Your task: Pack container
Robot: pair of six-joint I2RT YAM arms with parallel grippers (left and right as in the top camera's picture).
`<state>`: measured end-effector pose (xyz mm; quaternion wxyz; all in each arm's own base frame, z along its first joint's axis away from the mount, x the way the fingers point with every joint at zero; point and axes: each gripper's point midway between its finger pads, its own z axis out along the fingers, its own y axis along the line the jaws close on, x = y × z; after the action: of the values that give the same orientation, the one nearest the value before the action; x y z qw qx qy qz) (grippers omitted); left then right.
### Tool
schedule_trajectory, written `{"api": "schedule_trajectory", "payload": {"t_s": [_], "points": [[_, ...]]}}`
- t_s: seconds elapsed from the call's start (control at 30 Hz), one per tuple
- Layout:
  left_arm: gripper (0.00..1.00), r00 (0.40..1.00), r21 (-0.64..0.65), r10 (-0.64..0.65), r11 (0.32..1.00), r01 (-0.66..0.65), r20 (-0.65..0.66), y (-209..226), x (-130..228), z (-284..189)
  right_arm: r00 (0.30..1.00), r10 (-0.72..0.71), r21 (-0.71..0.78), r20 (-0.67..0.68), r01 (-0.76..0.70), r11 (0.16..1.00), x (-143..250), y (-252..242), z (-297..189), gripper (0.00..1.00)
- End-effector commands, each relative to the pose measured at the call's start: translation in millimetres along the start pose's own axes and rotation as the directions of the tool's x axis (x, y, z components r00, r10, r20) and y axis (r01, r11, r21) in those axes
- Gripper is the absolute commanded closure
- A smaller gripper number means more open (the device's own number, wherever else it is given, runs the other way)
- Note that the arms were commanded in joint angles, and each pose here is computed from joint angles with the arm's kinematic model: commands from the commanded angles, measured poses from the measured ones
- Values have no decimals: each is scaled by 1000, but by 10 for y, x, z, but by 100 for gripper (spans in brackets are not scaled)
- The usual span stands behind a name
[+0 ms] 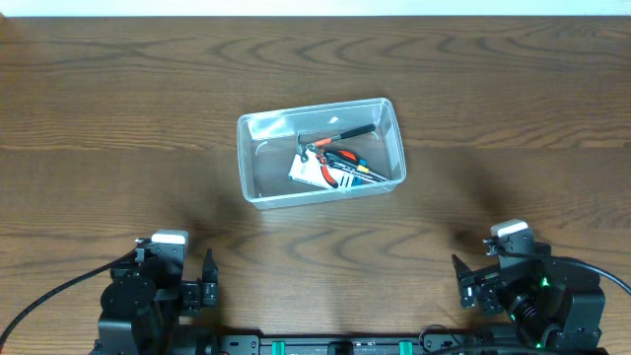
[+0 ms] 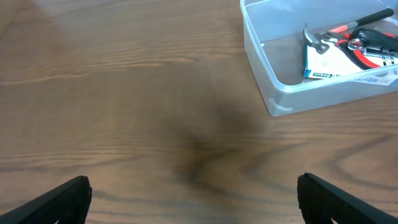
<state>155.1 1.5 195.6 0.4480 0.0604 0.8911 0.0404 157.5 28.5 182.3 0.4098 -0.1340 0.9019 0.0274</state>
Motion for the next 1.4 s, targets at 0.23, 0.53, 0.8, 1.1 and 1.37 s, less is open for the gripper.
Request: {"api": "schedule_trajectory", "payload": {"t_s": [0.23, 0.53, 0.8, 1.1, 1.37], "points": [[2, 1000, -13, 10, 1000, -10, 11, 24, -14, -21, 979, -33, 182, 201, -5, 983, -50, -208, -360, 1], [2, 1000, -13, 10, 1000, -10, 11, 24, -14, -21, 953, -50, 116, 300, 15, 993, -201, -71, -435, 1], [2, 1000, -13, 10, 1000, -10, 12, 24, -15, -21, 824, -38, 106, 565, -28, 994, -716, -136, -232, 1], [2, 1000, -13, 10, 1000, -10, 11, 24, -14, -21, 701, 217, -12, 679, -286, 958, -682, -327, 364, 1], [2, 1000, -13, 10, 1000, -10, 11, 24, -14, -21, 739, 307, -11, 600, -376, 927, -310, -378, 778, 1]]}}
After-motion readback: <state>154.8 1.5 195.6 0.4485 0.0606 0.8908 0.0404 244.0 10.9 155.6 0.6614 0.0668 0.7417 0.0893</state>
